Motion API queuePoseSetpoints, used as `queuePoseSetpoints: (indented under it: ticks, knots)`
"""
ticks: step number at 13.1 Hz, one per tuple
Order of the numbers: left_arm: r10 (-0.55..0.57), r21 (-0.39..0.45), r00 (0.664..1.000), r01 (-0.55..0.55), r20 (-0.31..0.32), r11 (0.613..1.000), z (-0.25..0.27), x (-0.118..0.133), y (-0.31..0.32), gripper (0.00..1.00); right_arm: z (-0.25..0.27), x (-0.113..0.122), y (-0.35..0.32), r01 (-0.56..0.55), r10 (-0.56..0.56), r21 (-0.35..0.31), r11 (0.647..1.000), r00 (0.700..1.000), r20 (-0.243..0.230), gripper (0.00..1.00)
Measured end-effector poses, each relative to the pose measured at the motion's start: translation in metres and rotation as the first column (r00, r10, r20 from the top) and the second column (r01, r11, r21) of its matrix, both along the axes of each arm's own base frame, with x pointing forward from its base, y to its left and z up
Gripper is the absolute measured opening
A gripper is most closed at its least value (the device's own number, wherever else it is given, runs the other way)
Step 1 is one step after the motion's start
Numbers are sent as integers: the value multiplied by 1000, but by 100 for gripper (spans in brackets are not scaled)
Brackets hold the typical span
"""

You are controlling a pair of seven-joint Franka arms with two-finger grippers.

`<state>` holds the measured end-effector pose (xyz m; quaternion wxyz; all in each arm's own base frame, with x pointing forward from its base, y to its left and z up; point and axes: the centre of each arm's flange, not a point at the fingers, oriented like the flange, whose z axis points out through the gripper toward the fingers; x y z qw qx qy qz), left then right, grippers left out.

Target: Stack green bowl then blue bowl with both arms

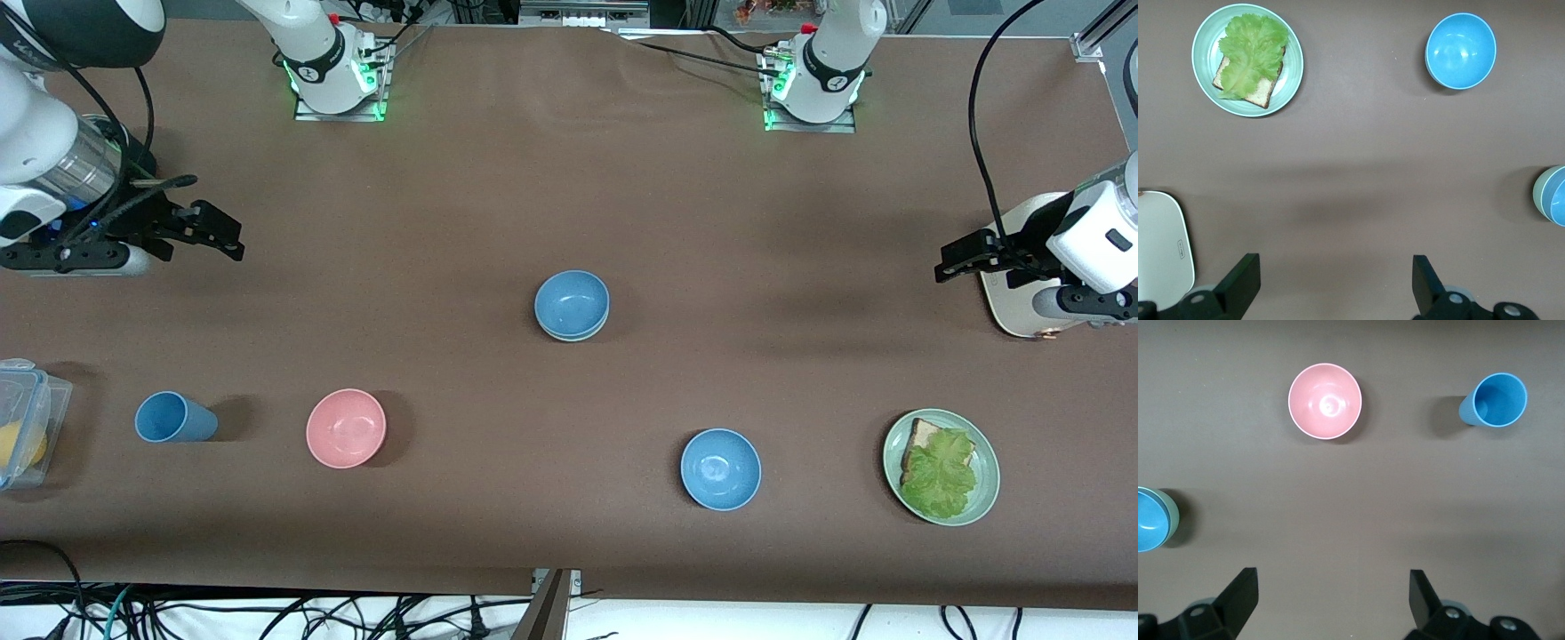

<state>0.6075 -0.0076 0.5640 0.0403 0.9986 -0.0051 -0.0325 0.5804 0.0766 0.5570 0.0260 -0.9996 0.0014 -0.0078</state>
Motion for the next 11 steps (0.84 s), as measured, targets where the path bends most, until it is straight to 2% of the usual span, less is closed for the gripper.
queuePoseSetpoints:
  ticks: [2, 11]
  knots:
    - [-3, 24, 1000, 3, 0, 1000, 0, 0, 2, 100, -12, 4, 8, -14, 14, -1, 1000, 1000, -17, 100]
    - [-10, 26, 1000, 10, 1, 1000, 0, 0, 0, 100, -30, 9, 24, -39, 39, -4, 999, 998, -44, 100]
